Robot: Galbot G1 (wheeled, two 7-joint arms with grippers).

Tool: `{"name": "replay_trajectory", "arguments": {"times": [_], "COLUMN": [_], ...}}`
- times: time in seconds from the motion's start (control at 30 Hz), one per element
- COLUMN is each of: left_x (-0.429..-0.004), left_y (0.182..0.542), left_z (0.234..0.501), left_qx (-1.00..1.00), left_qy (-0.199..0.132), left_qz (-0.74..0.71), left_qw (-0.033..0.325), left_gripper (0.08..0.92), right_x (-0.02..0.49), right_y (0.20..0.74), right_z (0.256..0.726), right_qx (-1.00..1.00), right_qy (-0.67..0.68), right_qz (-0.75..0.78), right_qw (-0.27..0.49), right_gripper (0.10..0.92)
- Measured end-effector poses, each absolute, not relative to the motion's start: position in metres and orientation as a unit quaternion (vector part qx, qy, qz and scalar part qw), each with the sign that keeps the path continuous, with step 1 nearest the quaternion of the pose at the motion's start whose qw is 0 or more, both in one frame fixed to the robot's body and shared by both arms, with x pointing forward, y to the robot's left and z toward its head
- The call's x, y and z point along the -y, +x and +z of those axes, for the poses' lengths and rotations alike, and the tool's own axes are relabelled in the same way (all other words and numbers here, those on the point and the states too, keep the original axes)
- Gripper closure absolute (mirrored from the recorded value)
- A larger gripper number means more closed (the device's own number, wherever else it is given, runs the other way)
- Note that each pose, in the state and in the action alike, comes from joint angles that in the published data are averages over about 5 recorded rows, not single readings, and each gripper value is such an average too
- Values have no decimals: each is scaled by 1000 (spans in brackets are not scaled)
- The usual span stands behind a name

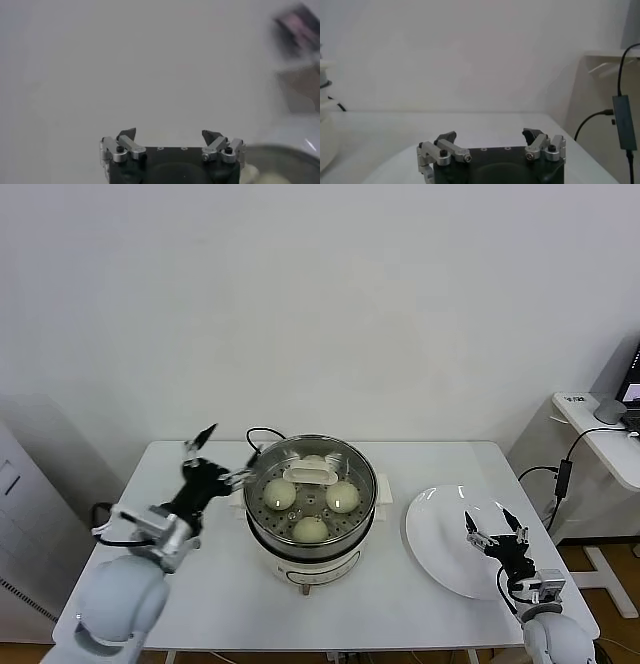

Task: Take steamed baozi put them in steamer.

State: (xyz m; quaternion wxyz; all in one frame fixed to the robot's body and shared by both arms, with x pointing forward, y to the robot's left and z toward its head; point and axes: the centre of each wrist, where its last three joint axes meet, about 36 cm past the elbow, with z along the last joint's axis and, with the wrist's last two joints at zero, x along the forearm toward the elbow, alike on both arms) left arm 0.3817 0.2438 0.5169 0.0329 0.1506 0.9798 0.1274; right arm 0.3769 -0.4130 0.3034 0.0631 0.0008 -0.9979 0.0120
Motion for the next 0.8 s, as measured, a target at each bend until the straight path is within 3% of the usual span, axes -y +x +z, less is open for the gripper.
{"name": "replay_trajectory", "arguments": {"times": [0.5, 0.8], "left_x": [-318, -332], "left_y": [386, 384], "left_z": [432, 391], "left_qx": [-996, -995], "left_qy": [29, -3], "left_qz": [64, 65], "left_qw": [-47, -81], "left_gripper": [177, 177], "right_x": [409, 405], "right_y": [372, 366], "right_z": [324, 325], "right_qx": [997, 997], "right_qy": [2, -2], "right_qz": [14, 11], "right_qw": [70, 82], "right_gripper": [200, 200]}}
